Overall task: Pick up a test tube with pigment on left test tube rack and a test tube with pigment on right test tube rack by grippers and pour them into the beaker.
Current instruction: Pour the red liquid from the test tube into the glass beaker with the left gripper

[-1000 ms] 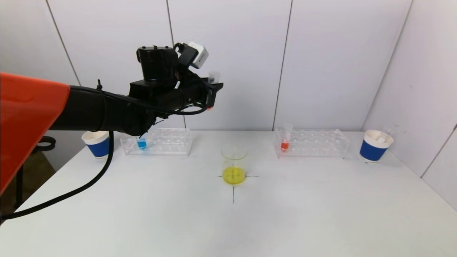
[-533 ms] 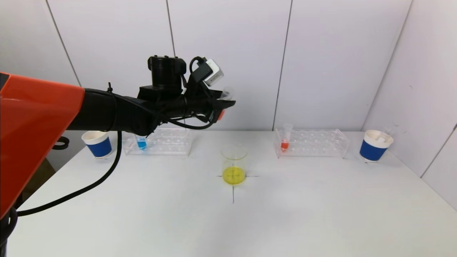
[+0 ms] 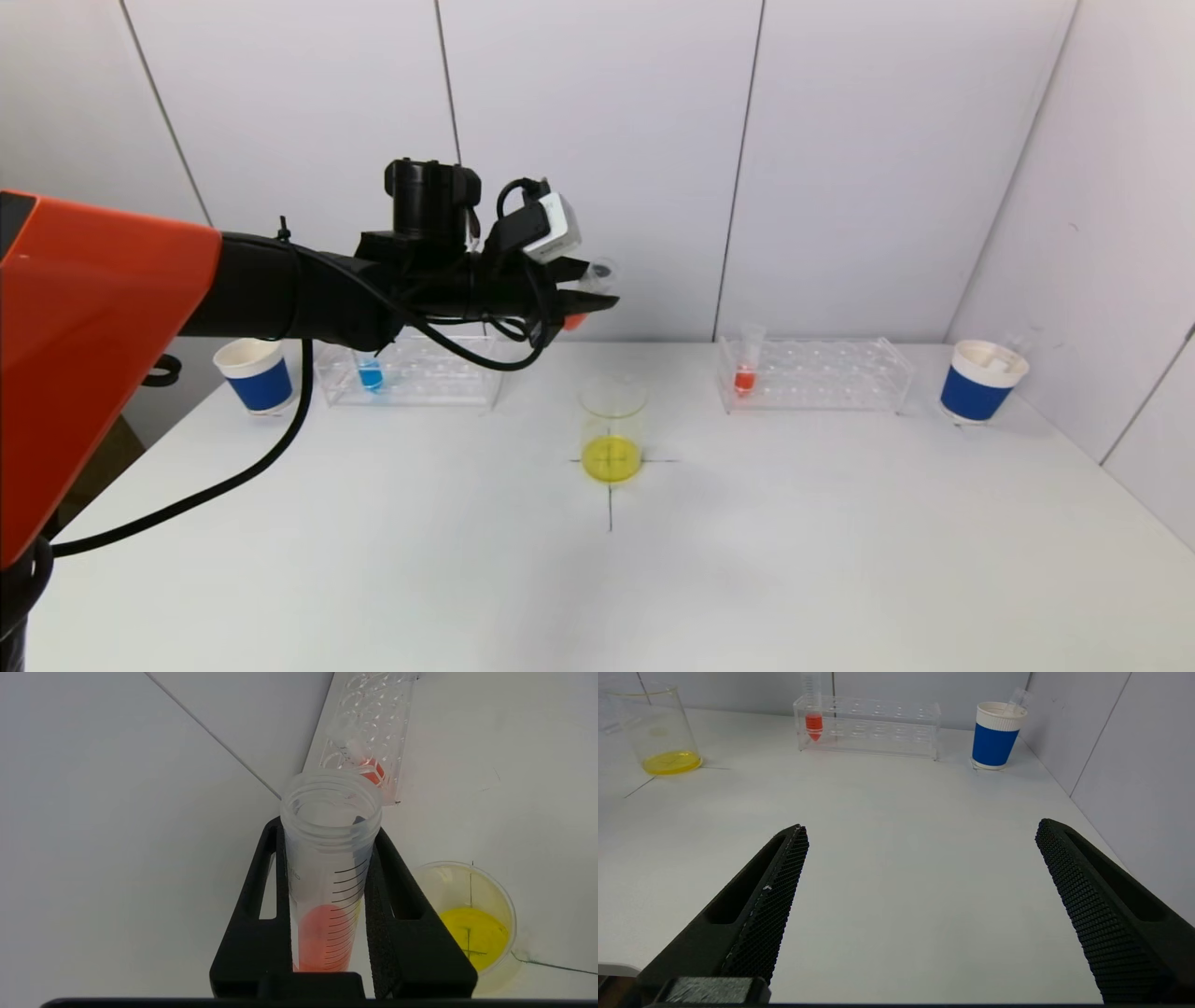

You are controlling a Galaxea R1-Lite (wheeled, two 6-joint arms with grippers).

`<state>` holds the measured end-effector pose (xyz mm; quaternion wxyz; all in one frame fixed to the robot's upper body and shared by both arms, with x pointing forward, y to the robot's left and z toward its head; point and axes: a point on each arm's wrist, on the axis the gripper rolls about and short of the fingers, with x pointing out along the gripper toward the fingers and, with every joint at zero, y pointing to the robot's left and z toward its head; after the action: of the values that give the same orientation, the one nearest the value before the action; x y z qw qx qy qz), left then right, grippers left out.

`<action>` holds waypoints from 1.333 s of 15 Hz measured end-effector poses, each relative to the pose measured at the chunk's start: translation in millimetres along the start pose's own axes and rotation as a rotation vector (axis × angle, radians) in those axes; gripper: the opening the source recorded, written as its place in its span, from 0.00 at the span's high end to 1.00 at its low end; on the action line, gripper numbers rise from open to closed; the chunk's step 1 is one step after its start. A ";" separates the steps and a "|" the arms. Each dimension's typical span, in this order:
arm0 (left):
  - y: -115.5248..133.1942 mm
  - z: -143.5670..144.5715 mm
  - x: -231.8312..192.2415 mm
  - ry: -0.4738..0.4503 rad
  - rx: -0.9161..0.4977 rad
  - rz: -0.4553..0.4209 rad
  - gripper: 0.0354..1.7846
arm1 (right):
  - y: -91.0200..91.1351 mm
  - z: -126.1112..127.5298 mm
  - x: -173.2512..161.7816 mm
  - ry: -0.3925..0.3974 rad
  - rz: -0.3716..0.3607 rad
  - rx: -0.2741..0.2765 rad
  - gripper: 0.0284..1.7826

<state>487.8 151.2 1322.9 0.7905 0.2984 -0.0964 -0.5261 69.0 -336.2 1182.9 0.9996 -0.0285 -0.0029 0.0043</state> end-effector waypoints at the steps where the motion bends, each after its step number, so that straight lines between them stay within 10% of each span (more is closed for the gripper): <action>1: -1.4 -2.9 -0.2 0.000 0.024 -0.011 0.76 | 0.0 0.0 0.0 0.000 0.000 0.000 0.01; 20: -21.0 -36.9 0.3 -0.041 0.415 0.009 0.76 | 0.0 0.0 0.0 0.000 0.000 0.000 0.01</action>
<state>488.9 158.9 1281.2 0.7121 0.4437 -0.2201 -0.4976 69.0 -336.2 1182.9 0.9996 -0.0283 -0.0027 0.0043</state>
